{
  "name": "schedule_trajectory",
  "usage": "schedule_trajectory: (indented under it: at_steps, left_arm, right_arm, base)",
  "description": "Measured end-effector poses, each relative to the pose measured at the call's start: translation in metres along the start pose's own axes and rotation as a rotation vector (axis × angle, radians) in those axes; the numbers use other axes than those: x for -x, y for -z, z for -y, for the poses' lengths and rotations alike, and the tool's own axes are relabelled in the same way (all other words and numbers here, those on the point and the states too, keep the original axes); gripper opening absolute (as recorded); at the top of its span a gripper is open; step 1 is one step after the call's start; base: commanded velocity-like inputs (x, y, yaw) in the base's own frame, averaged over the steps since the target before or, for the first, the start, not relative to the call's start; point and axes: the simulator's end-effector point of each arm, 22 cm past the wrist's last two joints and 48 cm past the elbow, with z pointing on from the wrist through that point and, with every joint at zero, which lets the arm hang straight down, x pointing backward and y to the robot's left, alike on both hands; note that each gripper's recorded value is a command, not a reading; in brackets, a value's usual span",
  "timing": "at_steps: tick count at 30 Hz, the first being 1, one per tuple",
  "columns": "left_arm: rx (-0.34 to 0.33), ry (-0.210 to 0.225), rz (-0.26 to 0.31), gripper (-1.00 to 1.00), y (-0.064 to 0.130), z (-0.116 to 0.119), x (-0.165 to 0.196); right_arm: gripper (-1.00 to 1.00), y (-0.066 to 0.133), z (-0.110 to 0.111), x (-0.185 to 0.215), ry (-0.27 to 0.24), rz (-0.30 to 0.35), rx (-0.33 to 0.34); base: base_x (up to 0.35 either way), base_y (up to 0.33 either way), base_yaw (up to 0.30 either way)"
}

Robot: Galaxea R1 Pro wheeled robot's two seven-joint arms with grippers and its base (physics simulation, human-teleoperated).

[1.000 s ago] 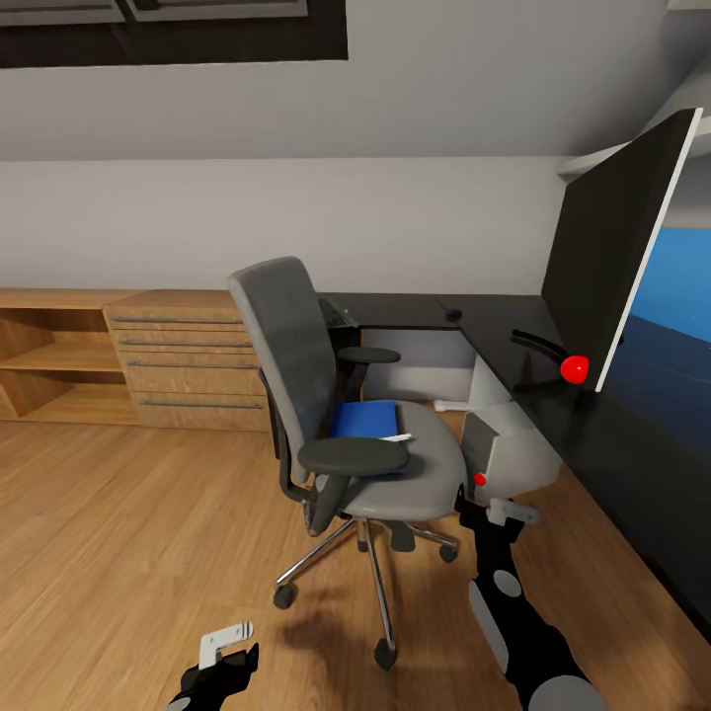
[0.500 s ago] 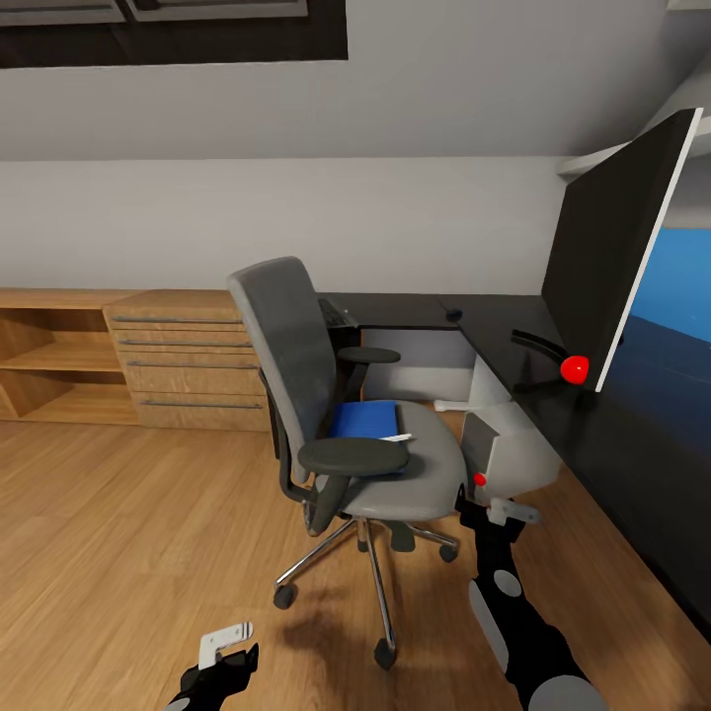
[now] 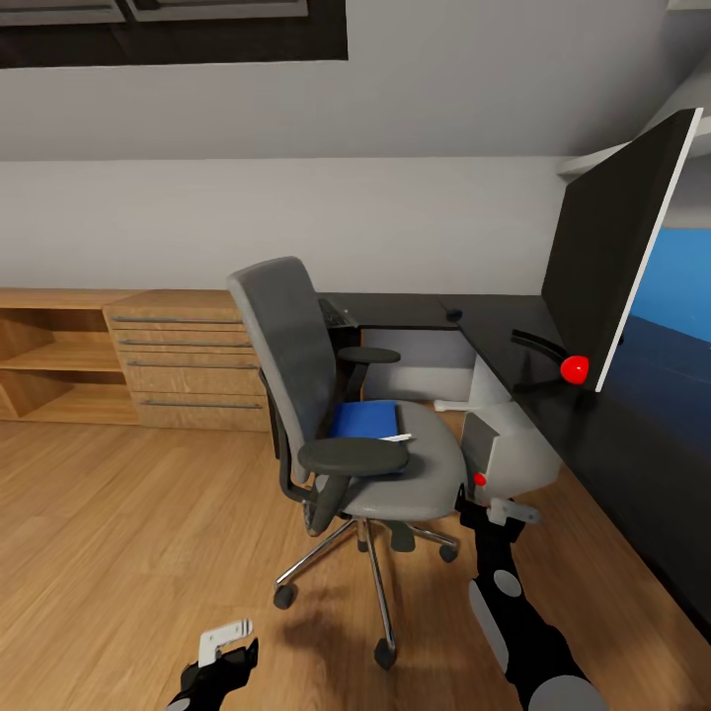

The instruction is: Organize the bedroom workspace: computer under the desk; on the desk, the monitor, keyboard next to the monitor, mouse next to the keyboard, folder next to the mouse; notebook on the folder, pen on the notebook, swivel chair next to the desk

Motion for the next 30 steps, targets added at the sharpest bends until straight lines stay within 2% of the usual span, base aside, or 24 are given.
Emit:
schedule_trajectory:
  at_steps: [5, 15, 30]
  left_arm:
    - [0.005, 0.006, 0.054, 1.00, 0.000, -0.001, 0.007]
    - [0.033, 0.008, 0.092, 1.00, 0.001, -0.015, -0.013]
    - [0.037, 0.009, 0.103, 1.00, 0.002, -0.018, -0.016]
  right_arm:
    - [1.00, 0.000, 0.000, 0.000, 0.000, -0.001, 0.000]
    - [1.00, 0.000, 0.000, -0.001, 0.000, -0.002, 0.001]
    - [1.00, 0.000, 0.000, 0.000, -0.001, 0.001, 0.000]
  base:
    - [0.000, 0.000, 0.000]
    - [0.000, 0.000, 0.000]
    - [0.000, 0.000, 0.000]
